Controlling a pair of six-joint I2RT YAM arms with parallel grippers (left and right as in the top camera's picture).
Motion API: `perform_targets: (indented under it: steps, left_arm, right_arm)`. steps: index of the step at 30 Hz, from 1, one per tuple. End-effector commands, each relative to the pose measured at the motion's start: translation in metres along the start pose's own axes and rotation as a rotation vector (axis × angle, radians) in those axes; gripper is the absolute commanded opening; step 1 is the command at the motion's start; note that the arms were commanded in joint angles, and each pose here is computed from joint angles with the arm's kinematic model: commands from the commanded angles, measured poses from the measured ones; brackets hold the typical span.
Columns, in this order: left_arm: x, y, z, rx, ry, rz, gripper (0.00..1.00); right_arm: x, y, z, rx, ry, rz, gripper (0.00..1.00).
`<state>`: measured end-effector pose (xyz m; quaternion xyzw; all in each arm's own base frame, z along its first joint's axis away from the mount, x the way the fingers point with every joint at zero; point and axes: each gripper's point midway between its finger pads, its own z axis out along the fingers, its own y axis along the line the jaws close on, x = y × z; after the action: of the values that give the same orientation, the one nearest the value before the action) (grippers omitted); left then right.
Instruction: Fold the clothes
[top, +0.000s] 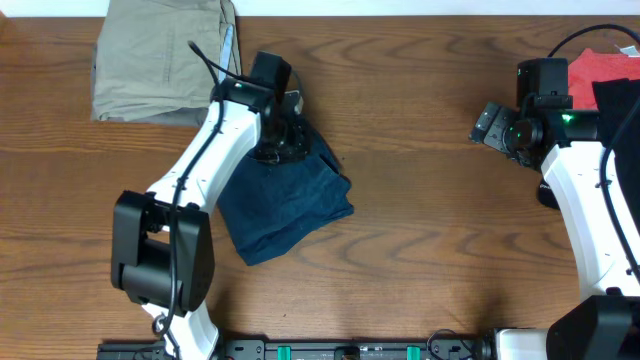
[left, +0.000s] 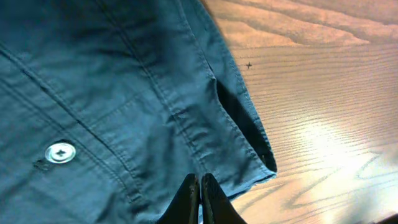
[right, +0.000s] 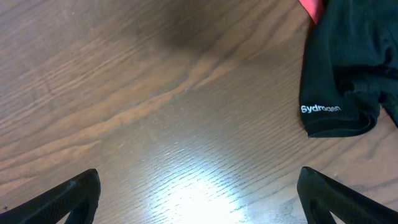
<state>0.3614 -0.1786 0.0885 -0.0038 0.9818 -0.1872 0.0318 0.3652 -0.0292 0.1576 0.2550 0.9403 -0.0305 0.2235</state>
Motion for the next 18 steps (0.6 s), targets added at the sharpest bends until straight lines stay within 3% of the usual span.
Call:
perform_targets:
  steps: [1,12,18]
  left_arm:
    - [0.01,0.0,0.025,-0.018,0.063,-0.023,0.06]
    - [0.03,-0.007,0.089,-0.058,0.179,-0.023,0.06]
    - [0.037,-0.027,0.084,-0.024,0.181,0.016,0.06]
  right_arm:
    - [-0.001,0.0,-0.001,0.001,-0.004,0.006,0.99]
    - [-0.001,0.0,-0.001,0.001,-0.004,0.006,0.99]
    - [-0.001,0.0,-0.001,0.001,-0.004,0.006,0.99]
